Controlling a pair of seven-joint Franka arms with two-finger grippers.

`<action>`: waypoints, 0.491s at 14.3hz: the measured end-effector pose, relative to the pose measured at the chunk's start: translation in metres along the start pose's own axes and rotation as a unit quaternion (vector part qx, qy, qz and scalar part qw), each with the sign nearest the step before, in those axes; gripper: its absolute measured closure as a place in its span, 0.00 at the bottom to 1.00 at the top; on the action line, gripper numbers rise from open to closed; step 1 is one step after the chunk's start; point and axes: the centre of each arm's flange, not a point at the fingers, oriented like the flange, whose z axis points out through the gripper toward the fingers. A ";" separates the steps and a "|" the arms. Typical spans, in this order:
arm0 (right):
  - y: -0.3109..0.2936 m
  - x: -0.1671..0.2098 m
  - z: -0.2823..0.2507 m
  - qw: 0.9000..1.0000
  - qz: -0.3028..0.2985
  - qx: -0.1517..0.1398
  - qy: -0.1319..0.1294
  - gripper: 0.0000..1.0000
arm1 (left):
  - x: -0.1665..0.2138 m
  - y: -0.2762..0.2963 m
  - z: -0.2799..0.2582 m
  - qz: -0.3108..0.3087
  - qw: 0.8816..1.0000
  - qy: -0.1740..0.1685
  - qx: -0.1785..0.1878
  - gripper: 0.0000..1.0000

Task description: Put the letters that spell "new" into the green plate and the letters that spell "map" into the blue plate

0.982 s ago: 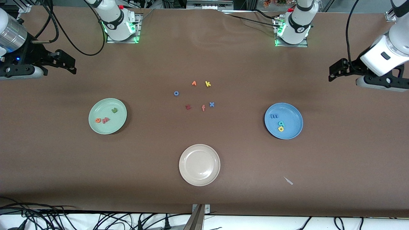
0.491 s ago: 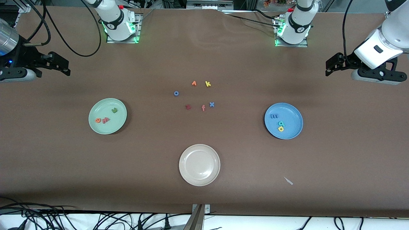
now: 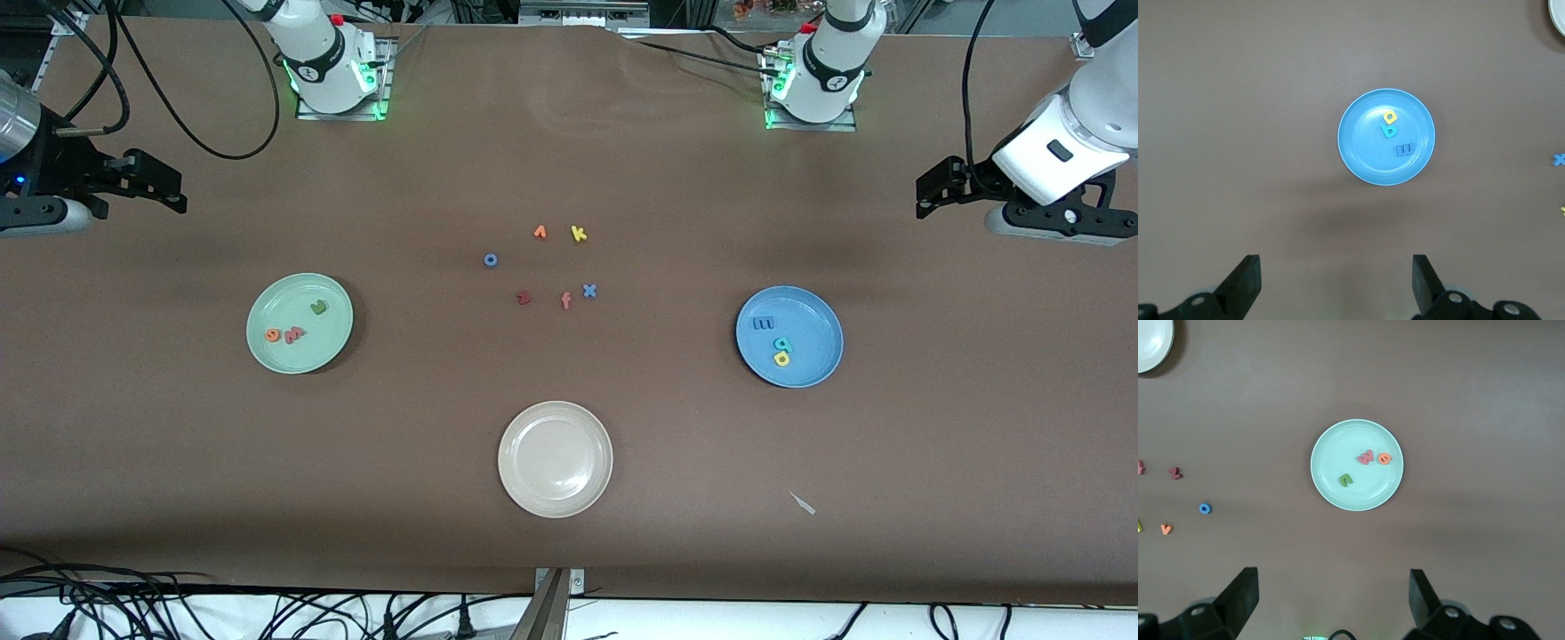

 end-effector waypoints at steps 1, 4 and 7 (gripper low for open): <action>0.000 0.001 -0.002 1.000 0.000 0.000 0.001 0.00 | 0.000 0.000 0.000 0.001 1.000 0.000 0.000 0.00; 0.000 0.000 -0.008 1.000 0.000 0.000 0.004 0.00 | 0.000 0.000 0.000 0.001 1.000 -0.001 0.000 0.00; 0.007 0.000 -0.008 1.000 0.006 0.000 0.005 0.00 | 0.000 0.000 0.000 0.002 1.000 -0.002 0.000 0.00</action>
